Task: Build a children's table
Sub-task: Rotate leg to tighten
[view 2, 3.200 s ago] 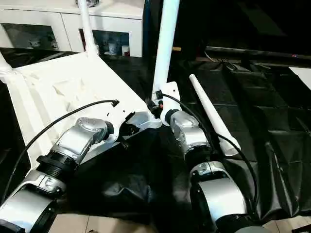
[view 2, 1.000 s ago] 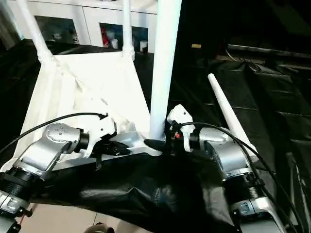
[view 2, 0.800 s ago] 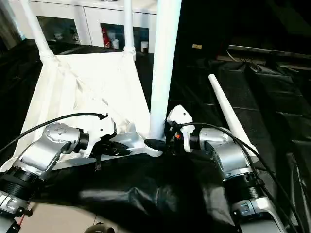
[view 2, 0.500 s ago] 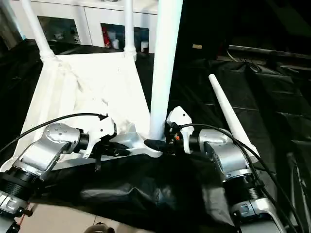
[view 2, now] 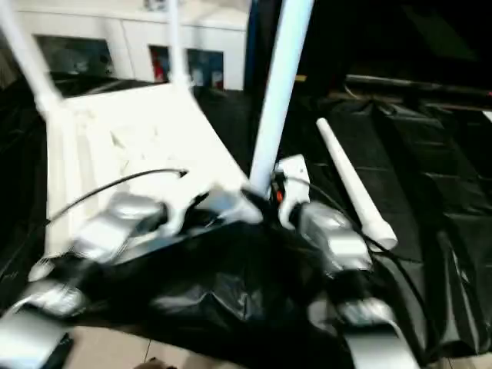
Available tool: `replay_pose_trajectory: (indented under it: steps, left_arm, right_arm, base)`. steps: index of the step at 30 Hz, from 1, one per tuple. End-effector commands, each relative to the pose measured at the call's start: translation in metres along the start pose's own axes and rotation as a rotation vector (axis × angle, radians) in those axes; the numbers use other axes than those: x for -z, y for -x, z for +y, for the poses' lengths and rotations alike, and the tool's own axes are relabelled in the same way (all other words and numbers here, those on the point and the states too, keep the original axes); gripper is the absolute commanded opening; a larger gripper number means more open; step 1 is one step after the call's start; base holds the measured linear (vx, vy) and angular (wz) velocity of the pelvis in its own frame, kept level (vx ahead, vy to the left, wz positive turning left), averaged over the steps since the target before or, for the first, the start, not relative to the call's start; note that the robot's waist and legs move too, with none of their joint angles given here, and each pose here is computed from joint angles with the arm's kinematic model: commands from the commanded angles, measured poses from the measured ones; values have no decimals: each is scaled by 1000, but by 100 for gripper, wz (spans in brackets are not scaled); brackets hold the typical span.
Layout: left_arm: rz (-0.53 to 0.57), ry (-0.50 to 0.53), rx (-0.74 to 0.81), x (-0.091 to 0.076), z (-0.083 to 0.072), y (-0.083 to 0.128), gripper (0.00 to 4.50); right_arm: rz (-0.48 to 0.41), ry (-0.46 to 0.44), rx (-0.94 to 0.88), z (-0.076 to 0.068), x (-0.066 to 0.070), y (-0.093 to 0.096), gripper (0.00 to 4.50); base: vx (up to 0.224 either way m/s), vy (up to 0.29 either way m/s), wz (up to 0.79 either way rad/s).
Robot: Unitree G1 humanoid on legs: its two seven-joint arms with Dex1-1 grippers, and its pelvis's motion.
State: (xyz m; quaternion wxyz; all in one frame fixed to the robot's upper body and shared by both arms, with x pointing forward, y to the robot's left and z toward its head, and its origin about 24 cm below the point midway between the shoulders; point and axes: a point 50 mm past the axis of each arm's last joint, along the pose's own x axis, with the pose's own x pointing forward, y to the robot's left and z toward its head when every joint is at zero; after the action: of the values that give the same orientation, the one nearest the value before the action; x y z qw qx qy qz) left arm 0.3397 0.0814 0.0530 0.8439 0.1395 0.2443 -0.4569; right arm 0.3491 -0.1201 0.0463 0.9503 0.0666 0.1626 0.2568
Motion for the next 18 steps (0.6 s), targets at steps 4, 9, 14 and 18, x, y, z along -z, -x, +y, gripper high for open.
replay_pose_trajectory:
  steps: [4, 9, 14, 18]
  left_arm:
    - [-70, -13, -137, -30, 4, -9, 0]
    - [-78, -40, -122, -33, 1, -12, 0]
    - [-86, -89, -69, -29, -1, -12, 0]
    - [-95, -111, -29, -24, -3, -8, 0]
  right_arm:
    - [129, -93, 54, 25, 30, -19, 264]
    - [142, -94, 40, 33, 31, -24, 264]
    - [104, -124, 17, 35, 27, -27, 334]
    - [91, -74, -30, 32, 21, -25, 353]
  base:
    - [0, 0, 0]
    - [0, 0, 0]
    - [0, 0, 0]
    - [0, 0, 0]
